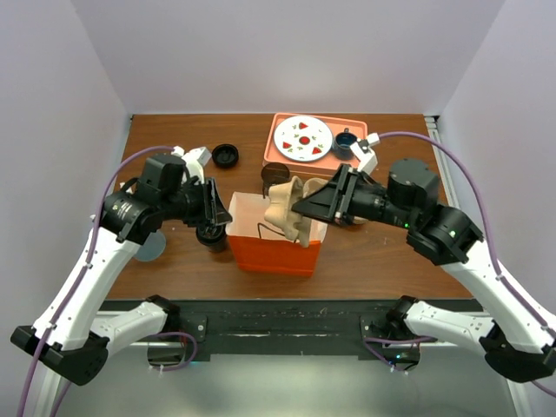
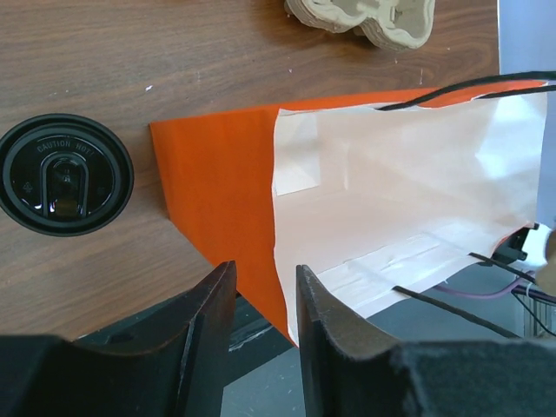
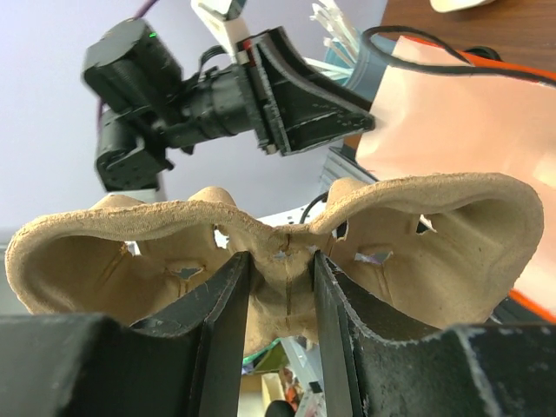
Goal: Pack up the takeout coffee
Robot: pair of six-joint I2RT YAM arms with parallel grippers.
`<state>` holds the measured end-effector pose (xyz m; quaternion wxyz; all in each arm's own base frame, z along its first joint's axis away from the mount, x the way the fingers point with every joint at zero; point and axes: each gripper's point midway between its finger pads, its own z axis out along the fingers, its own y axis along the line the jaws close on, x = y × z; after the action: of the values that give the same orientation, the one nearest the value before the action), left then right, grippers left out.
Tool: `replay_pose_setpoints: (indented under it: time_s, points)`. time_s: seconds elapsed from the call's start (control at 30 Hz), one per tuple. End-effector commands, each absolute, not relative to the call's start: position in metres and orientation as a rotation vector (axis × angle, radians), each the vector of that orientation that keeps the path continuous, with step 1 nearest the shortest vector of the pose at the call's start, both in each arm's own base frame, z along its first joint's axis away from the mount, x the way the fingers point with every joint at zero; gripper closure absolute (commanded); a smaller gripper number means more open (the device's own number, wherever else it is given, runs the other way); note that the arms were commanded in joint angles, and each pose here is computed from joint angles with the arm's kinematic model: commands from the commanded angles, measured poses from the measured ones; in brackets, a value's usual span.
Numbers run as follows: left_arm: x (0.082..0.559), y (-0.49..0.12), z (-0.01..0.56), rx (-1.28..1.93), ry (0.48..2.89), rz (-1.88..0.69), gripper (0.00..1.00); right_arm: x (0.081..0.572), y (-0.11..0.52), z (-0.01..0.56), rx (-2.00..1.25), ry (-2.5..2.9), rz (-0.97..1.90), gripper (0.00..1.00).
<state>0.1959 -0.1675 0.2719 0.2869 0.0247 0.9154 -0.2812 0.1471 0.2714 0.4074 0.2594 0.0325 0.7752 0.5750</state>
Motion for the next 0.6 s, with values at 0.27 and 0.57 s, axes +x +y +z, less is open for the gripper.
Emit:
replay_pose_setpoints:
  time_s: [0.27,0.57]
  points:
    - [0.196,-0.172,0.268,0.051,2.413,-0.8,0.61,0.185,0.291,0.398,0.084,2.082,1.447,0.61]
    - [0.196,-0.171,0.264,0.039,2.424,-0.788,0.62,0.204,0.291,0.397,0.078,2.069,1.334,0.61]
